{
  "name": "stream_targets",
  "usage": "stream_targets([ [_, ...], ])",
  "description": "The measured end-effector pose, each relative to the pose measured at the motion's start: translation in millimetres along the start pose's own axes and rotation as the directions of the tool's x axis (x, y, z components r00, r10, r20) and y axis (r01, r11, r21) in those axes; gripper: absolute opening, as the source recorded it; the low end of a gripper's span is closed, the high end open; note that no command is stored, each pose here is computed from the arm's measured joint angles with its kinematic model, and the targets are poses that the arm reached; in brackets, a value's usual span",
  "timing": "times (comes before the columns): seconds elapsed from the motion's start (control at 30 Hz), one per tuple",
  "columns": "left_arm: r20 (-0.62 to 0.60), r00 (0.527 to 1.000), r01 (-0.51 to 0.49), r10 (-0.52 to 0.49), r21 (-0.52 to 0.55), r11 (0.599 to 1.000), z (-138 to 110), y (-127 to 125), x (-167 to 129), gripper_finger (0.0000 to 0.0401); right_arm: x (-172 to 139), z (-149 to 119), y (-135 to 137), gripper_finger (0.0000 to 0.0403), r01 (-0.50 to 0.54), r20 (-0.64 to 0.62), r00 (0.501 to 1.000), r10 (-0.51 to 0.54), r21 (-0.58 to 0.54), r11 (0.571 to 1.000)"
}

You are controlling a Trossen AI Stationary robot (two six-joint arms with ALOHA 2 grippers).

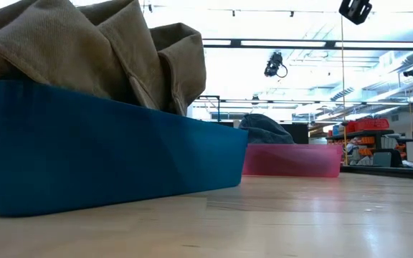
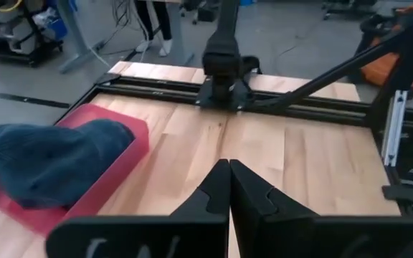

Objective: Pick & Place hat
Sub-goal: Return to Home Position

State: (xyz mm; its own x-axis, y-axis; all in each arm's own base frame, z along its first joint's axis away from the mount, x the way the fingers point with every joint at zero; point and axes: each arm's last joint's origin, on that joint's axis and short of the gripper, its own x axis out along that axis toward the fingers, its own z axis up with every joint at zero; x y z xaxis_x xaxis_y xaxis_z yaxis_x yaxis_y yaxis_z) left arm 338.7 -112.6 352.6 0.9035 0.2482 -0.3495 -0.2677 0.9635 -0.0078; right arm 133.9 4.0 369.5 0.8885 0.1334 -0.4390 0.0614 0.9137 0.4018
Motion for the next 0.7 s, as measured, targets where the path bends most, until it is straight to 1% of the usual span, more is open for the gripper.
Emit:
stream_targets([
  [0.13,-0.024,1.000,0.013,-0.013,0.006,1.000,-3.3,12.6,25.9,0.0003,-2.2,-0.2,-0.1,0.0002,0.008,0.011,1.000,-0.008,0.000,1.000],
  [0.2,-0.046,0.998,0.047,-0.046,0.015,0.999,-2.9,20.4,30.9,0.0003,-2.1,-0.2,-0.1,0.0001,0.009,0.011,1.000,-0.009,0.004,1.000],
  [0.27,-0.037,0.996,0.077,-0.076,0.012,0.997,-3.7,27.7,34.4,0.0003,-2.1,-0.7,-0.4,0.0001,0.011,0.005,1.000,-0.011,0.004,1.000],
  [0.33,-0.042,0.996,0.078,-0.078,0.006,0.997,-11.6,35.7,34.2,0.0003,-3.0,-3.4,-1.3,0.0001,0.021,-0.018,1.000,-0.021,0.016,1.000],
  [0.5,0.077,0.989,0.130,-0.123,-0.084,0.988,-34.3,51.6,31.5,0.0002,-10.0,-10.0,-3.1,0.0001,0.064,-0.046,0.997,-0.061,0.058,0.996],
  [0.6,0.126,0.983,0.148,-0.134,-0.108,0.983,-47.1,57.6,23.0,0.0002,-14.1,-10.8,-3.2,0.0000,0.071,-0.031,0.997,-0.069,0.083,0.994],
  [0.7,0.151,0.979,0.154,-0.136,-0.116,0.981,-53.4,64.7,9.2,0.0002,-16.5,-11.1,-3.3,0.0000,0.075,-0.020,0.997,-0.074,0.098,0.992],
])
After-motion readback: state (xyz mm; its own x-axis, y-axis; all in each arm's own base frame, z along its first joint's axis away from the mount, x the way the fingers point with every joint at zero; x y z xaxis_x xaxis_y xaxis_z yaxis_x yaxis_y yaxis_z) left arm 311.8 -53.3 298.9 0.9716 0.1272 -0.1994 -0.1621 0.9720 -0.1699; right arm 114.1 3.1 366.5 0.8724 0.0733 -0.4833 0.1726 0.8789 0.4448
